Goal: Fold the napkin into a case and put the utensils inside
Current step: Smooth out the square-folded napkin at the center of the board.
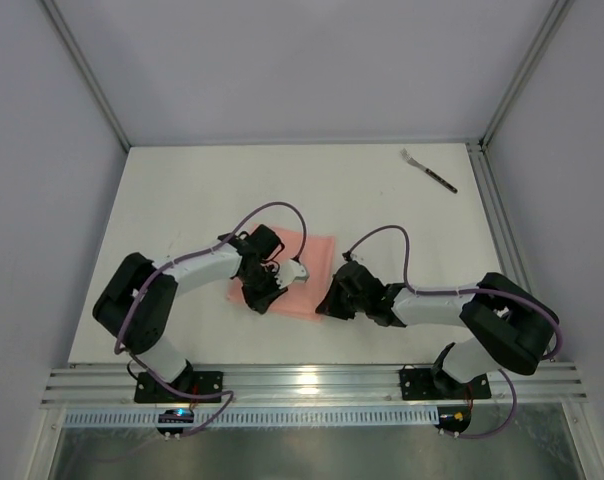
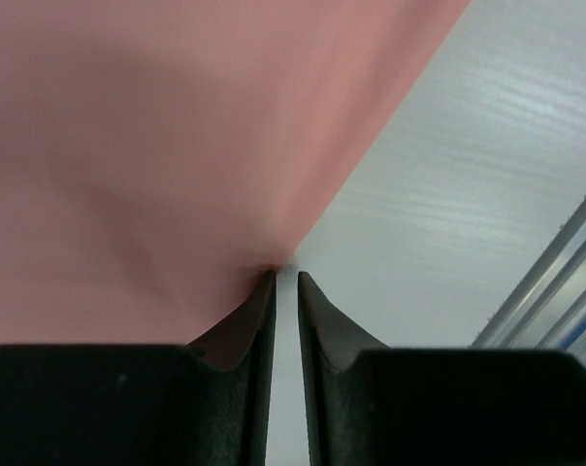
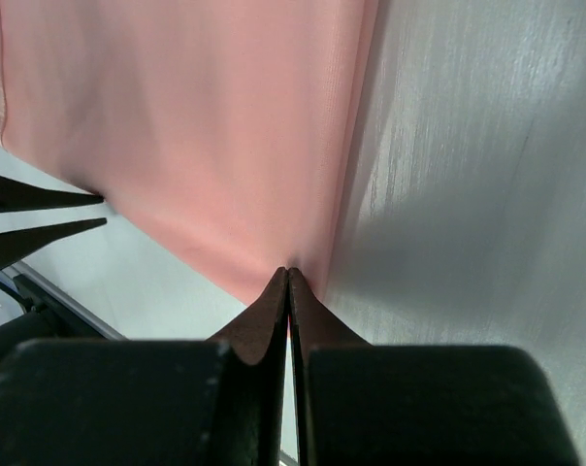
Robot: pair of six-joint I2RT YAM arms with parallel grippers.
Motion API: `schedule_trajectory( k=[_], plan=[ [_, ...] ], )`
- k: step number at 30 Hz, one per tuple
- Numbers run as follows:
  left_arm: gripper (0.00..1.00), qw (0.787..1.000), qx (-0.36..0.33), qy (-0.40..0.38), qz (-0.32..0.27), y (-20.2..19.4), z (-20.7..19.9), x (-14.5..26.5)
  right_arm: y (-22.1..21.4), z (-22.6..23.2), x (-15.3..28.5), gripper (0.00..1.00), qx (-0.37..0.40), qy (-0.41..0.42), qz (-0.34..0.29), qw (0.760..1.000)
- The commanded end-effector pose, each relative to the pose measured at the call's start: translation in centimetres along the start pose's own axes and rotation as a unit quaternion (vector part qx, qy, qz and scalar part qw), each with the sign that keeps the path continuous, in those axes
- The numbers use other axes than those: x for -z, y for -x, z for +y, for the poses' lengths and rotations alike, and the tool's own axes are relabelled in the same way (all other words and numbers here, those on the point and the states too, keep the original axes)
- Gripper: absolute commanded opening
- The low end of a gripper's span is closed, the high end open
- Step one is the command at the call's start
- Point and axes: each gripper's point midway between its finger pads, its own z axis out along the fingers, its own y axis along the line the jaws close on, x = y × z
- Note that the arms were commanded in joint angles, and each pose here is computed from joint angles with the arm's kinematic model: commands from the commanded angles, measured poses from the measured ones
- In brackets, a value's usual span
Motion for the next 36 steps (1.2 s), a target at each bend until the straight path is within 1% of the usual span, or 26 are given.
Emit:
schedule_trajectory(
  k=[1, 3, 4, 7, 8, 10, 14, 15, 18, 20, 22, 23, 24, 27, 29, 36],
  plan=[
    [0.17, 0.998, -0.016, -0.067, 0.016, -2.3, -2.7, 1.9, -2.9, -7.8, 0.3, 0.04, 0.022, -0.135, 0.042, 0.990],
    [0.19, 0.993, -0.042, -0.104, -0.025, -0.6, -4.4, 3.8, -2.8, -7.6, 0.2, 0.04, 0.026, -0.136, 0.043, 0.989],
    [0.20, 0.992, -0.048, -0.110, -0.034, -0.3, -4.8, 4.4, -2.5, -7.2, 0.1, 0.04, 0.028, -0.133, 0.040, 0.990],
    [0.20, 0.993, -0.043, -0.089, -0.068, 2.0, -4.1, 5.5, -2.3, -7.0, 0.1, 0.04, 0.032, -0.135, 0.040, 0.990],
    [0.20, 0.994, -0.020, -0.065, -0.084, 3.3, -3.0, 5.3, -2.3, -7.0, 0.1, 0.04, 0.033, -0.136, 0.041, 0.989],
    [0.19, 0.996, 0.007, -0.026, -0.084, 4.2, -1.0, 4.6, -2.2, -7.0, 0.1, 0.04, 0.032, -0.136, 0.041, 0.989],
    [0.16, 0.997, 0.046, 0.002, -0.064, 4.9, 1.4, 2.1, -2.3, -6.9, 0.1, 0.04, 0.031, -0.134, 0.040, 0.990],
    [0.16, 0.997, 0.052, 0.002, -0.050, 4.5, 1.8, 1.2, -2.2, -6.9, 0.1, 0.04, 0.031, -0.134, 0.040, 0.990],
    [0.15, 0.998, 0.055, 0.019, -0.019, 3.3, 2.6, 0.1, -2.2, -7.0, 0.1, 0.04, 0.029, -0.135, 0.038, 0.990],
    [0.13, 0.998, 0.051, 0.024, 0.009, 1.5, 2.6, -0.4, -2.3, -7.2, 0.2, 0.04, 0.028, -0.138, 0.038, 0.989],
    [0.13, 0.998, 0.046, 0.033, 0.019, 0.4, 2.5, -0.2, -2.3, -7.3, 0.2, 0.04, 0.027, -0.139, 0.038, 0.989],
    [0.13, 0.997, 0.044, 0.043, 0.038, -1.1, 2.5, -0.3, -2.4, -7.4, 0.2, 0.04, 0.029, -0.139, 0.039, 0.989],
    [0.13, 0.997, 0.041, 0.049, 0.044, -1.6, 2.6, -0.2, -2.4, -7.5, 0.2, 0.04, 0.027, -0.141, 0.039, 0.989],
    [0.13, 0.995, 0.040, 0.062, 0.060, -3.6, 2.8, 0.3, -2.7, -7.9, 0.3, 0.04, 0.024, -0.143, 0.041, 0.989],
    [0.13, 0.995, 0.040, 0.067, 0.061, -4.2, 3.1, 0.8, -2.9, -8.2, 0.3, 0.04, 0.022, -0.144, 0.041, 0.989],
    [0.13, 0.991, 0.078, 0.093, 0.061, -6.7, 5.5, 2.8, -3.3, -8.4, 0.1, 0.04, 0.017, -0.141, 0.046, 0.989]
  ],
)
